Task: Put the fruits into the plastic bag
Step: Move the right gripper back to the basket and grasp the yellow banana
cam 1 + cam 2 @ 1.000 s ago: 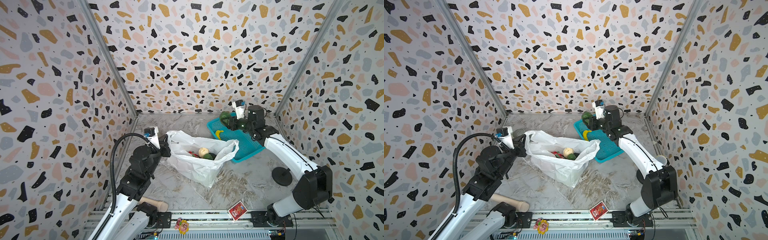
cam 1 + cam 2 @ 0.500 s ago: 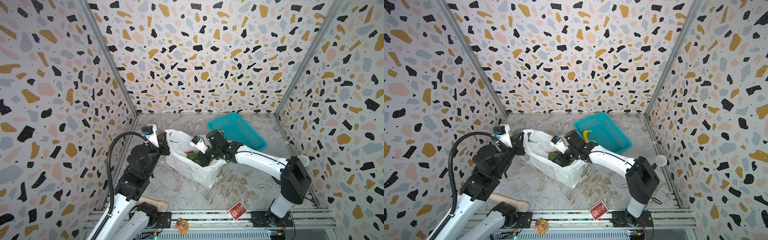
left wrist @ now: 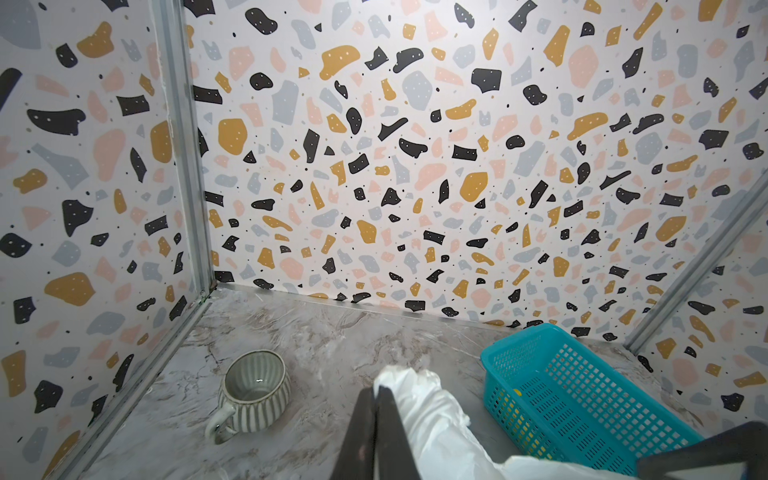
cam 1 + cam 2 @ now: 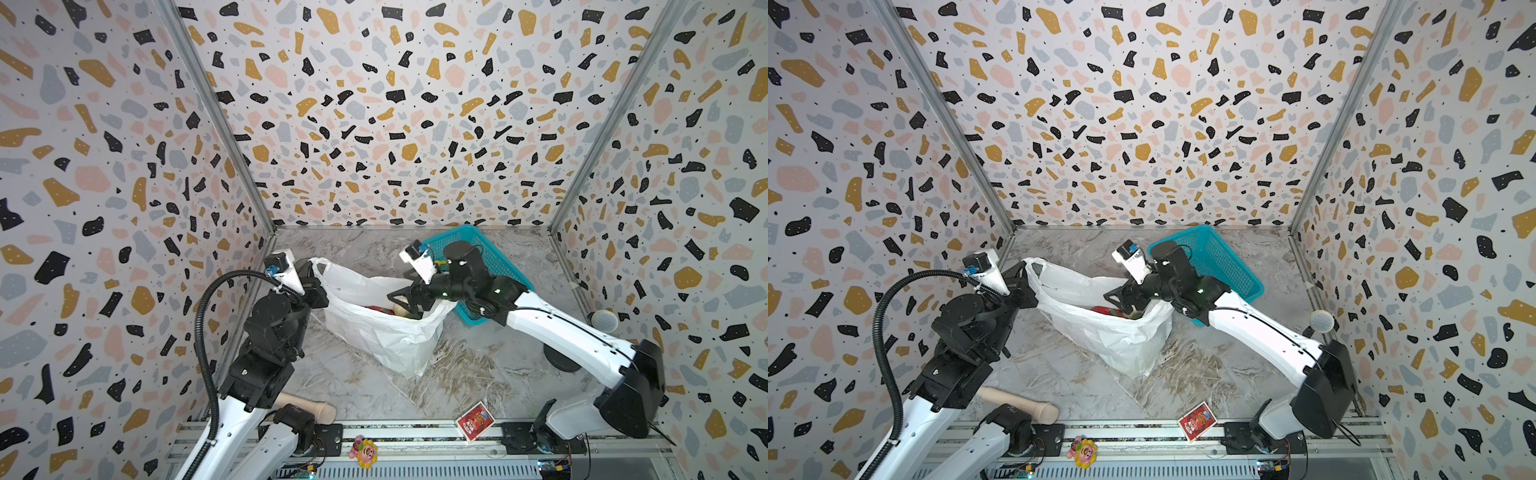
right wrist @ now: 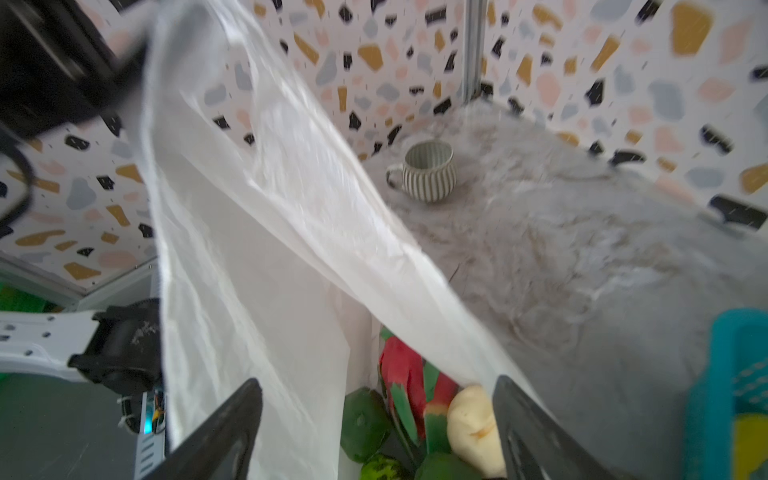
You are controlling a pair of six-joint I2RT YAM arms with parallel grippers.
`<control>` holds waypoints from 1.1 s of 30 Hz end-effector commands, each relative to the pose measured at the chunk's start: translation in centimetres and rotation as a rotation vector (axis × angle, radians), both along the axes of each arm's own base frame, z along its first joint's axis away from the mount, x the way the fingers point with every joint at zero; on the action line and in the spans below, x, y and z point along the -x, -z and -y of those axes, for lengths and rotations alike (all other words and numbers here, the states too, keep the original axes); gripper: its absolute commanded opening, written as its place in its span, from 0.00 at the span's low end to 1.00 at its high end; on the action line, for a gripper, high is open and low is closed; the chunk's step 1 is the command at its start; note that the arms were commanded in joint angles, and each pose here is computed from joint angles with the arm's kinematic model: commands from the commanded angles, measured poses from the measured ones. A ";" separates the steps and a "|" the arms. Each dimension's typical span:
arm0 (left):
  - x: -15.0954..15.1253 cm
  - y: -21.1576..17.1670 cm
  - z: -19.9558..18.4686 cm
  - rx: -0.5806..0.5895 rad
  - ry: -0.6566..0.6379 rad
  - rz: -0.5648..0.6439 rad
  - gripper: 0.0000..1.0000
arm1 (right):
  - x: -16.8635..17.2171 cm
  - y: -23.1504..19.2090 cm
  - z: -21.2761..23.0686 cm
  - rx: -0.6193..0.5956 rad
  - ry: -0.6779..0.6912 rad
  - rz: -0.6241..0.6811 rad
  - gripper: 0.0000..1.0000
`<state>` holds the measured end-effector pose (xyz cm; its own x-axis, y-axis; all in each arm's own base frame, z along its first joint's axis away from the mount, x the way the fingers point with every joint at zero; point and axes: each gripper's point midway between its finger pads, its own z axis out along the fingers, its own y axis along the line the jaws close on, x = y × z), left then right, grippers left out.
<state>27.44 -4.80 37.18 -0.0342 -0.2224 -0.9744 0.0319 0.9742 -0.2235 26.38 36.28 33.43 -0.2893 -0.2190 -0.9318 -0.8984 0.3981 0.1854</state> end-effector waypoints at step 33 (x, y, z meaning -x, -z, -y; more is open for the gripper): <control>0.3 0.1 0.1 0.040 0.012 0.018 0.00 | -22.2 28.1 10.6 0.380 0.596 -0.582 0.74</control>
<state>27.37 -4.84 36.57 -0.0476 -0.2504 -0.9670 0.0315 0.9672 -0.2520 48.86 25.08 4.52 -0.8657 -0.0929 -0.4918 -0.2954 0.8881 0.3522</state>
